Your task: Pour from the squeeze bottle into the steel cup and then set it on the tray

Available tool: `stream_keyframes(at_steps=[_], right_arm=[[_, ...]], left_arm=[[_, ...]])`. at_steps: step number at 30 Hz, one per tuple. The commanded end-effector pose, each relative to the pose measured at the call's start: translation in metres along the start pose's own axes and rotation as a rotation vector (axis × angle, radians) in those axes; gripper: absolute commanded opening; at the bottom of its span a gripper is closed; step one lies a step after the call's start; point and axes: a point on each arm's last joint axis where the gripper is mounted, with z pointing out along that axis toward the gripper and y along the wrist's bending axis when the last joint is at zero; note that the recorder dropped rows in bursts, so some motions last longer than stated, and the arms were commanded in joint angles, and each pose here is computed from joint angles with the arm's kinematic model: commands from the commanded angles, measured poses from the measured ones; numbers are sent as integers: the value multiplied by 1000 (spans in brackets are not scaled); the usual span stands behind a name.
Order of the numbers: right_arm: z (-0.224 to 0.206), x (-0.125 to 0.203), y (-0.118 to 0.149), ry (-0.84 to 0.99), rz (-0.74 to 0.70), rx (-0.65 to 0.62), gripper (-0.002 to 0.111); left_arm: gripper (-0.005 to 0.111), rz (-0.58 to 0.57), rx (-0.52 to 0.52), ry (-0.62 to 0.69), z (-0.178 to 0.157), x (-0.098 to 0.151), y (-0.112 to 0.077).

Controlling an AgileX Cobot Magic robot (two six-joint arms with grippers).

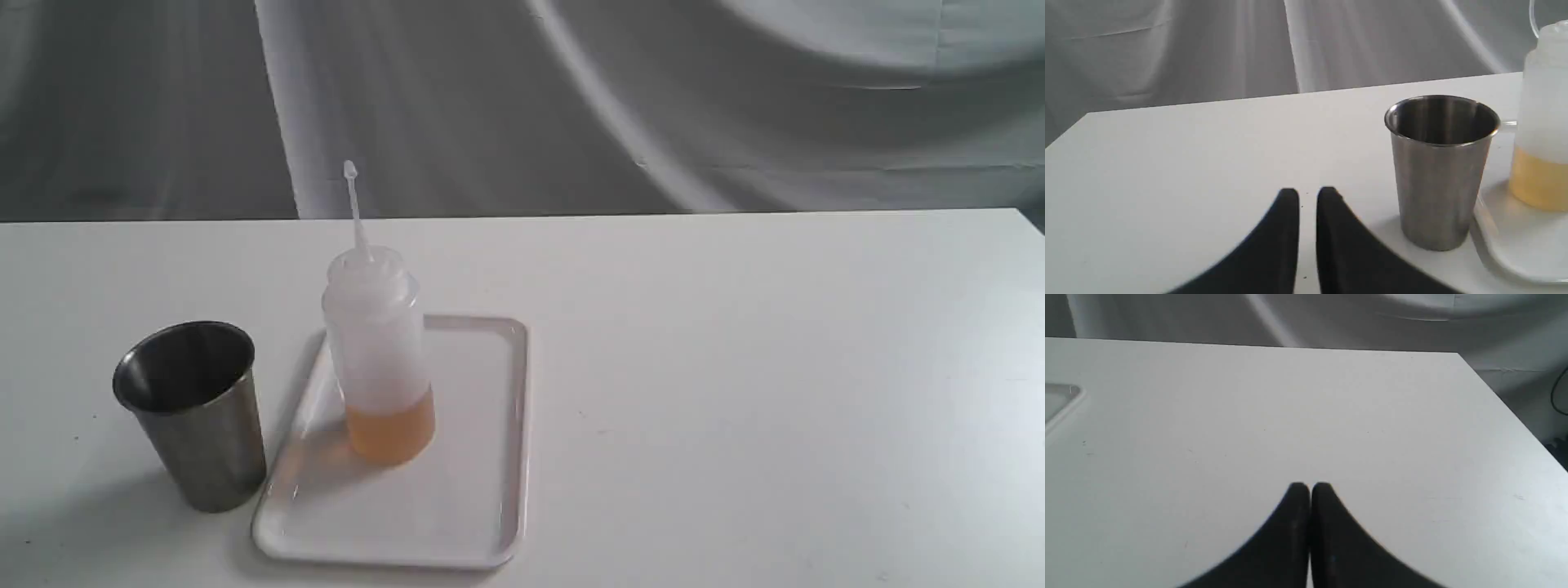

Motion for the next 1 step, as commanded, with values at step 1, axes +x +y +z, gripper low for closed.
stream_keyframes(at_steps=[1], right_arm=[[0,1,0,-3,0,7,0]], left_arm=[[8,-3,-3,-8,0,1,0]])
